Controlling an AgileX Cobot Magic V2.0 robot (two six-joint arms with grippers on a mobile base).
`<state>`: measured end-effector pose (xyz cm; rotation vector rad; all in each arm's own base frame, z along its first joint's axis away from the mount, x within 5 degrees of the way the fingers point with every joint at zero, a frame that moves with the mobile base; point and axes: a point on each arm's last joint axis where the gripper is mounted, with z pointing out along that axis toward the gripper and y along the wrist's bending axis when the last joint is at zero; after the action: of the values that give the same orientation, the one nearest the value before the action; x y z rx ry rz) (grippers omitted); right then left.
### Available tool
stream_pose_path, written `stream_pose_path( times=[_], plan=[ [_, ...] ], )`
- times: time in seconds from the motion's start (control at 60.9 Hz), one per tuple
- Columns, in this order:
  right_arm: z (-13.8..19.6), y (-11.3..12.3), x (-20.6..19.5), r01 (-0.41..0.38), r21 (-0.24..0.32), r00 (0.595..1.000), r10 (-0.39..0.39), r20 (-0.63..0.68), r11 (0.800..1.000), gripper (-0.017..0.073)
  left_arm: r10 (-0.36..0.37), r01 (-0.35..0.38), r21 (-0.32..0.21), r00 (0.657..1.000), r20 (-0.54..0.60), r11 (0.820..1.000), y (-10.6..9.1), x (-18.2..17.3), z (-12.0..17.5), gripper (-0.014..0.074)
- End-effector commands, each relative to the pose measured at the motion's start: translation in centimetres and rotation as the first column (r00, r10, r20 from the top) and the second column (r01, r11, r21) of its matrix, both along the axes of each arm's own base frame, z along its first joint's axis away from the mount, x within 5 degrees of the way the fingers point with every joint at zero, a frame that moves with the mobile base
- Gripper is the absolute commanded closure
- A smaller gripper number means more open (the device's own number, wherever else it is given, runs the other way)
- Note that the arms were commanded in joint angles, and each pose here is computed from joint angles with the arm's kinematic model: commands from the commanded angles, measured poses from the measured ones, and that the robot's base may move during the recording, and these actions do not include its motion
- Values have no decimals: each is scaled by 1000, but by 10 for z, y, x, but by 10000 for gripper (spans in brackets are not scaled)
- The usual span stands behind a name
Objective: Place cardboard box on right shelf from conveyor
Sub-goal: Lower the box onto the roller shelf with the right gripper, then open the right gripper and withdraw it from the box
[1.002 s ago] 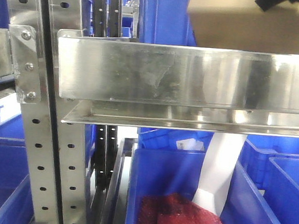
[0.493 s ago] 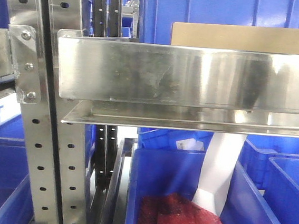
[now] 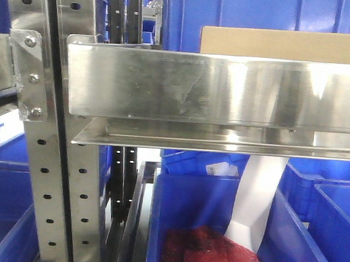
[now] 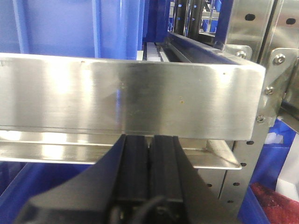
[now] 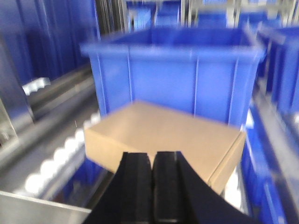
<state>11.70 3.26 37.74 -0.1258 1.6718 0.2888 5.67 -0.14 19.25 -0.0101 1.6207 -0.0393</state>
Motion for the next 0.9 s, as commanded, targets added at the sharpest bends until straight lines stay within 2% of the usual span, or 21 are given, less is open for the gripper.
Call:
stream_pose_path(
  times=[0.0, 0.591, 0.673, 0.821, 0.887],
  plan=[
    [19, -1, -5, -7, 32, 992, 3, 129, 999, 510, 8, -8, -7, 996, 90, 1000, 1, -1, 6, 710],
    [19, -1, -5, -7, 32, 992, 3, 129, 999, 510, 8, -8, -7, 996, 90, 1000, 1, -1, 6, 710],
    [17, 0, -5, -14, 57, 993, 7, 115, 998, 510, 8, -8, -7, 996, 90, 1000, 1, -1, 6, 710],
    [2, -1, -4, -8, -2, 995, 9, 96, 1000, 510, 8, -8, -7, 996, 90, 1000, 1, -1, 6, 710],
    [-7, -4, -5, 14, -8, 996, -13, 88, 1000, 510, 8, -8, -7, 996, 90, 1000, 1, -1, 6, 709]
  ],
)
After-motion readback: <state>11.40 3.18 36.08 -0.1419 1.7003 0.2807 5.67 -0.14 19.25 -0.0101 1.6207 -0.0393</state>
